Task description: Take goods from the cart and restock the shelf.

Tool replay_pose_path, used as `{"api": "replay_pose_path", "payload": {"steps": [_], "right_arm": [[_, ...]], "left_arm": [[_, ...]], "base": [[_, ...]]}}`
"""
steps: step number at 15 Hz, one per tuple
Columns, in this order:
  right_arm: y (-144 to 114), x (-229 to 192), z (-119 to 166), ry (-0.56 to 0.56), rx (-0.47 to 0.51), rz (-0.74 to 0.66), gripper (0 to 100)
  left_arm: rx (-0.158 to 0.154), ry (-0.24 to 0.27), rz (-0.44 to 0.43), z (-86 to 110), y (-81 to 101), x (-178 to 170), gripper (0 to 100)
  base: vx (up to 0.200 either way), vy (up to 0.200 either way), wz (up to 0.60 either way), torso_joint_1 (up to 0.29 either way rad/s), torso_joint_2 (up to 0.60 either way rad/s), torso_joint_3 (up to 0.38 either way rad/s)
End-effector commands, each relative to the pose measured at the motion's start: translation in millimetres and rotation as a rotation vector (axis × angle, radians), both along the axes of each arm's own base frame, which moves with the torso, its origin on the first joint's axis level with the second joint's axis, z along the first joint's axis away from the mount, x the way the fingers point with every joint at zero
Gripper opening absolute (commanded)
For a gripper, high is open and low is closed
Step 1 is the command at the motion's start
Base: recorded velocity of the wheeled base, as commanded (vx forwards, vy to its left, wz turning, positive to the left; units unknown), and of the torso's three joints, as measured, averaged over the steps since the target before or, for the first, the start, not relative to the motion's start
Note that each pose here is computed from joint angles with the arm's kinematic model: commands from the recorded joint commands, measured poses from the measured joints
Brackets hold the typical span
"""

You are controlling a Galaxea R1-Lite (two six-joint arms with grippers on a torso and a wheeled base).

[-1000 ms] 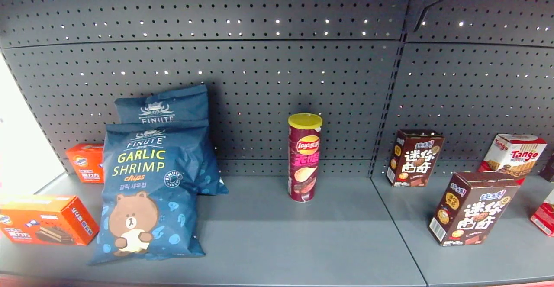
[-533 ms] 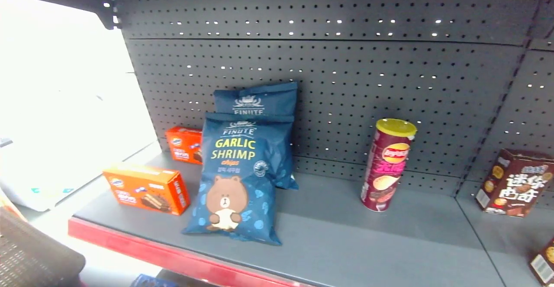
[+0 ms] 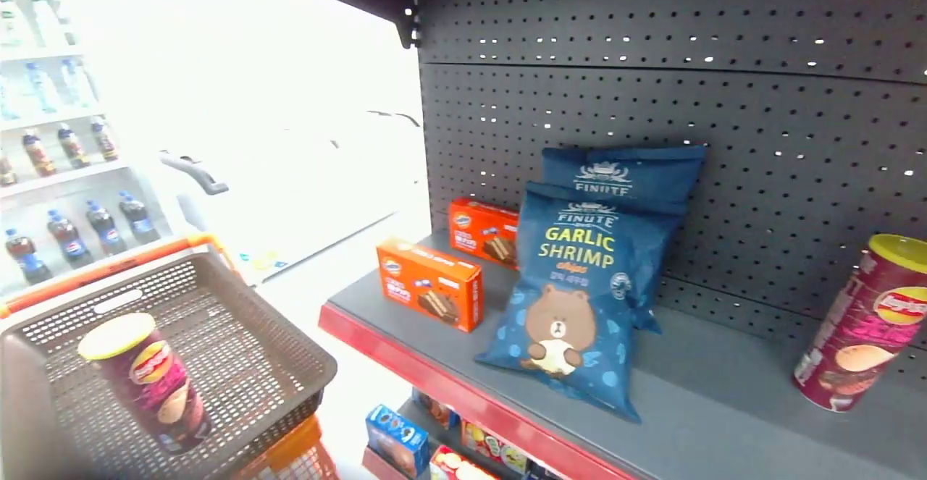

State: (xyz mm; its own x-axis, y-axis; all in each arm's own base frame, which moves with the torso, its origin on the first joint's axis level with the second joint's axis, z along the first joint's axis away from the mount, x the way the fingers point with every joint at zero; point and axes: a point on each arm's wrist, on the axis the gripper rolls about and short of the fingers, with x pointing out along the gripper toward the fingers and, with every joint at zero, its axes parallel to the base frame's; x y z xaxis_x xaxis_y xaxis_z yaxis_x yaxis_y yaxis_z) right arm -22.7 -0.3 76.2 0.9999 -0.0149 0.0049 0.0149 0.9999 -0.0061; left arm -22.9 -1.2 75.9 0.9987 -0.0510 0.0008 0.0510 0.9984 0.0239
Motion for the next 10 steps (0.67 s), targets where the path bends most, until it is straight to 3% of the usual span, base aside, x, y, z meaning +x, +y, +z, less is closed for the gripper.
{"api": "replay_pose_path", "payload": {"steps": [1,3,5,6,7,10], "right_arm": [[0,0,0,0.000,0.000,0.001,100],[0,0,0,0.000,0.000,0.000,100],[0,0,0,0.000,0.000,0.001,100],[0,0,0,0.000,0.000,0.001,100],[0,0,0,0.000,0.000,0.001,100],[0,0,0,0.000,0.000,0.000,100]], "left_arm": [[0.001,0.001,0.000,-0.4,0.0,0,100],[0.004,-0.001,0.000,0.0,0.0,0,100],[0.010,-0.012,-0.003,1.6,-0.1,0,100],[0.023,-0.056,-0.014,14.7,-0.4,-5,100],[0.024,-0.081,-0.031,47.2,-0.1,-10,100],[0.030,-0.002,-0.075,156.3,-0.5,21,100]], "base": [[0.000,0.000,0.60,0.002,0.01,0.002],[0.000,0.000,0.60,0.002,0.00,0.005],[0.000,0.000,0.00,0.000,0.00,0.000],[0.000,0.000,0.00,0.000,0.00,0.000],[0.000,0.000,0.00,0.000,0.00,0.000],[0.000,0.000,0.00,0.000,0.00,0.000]]}}
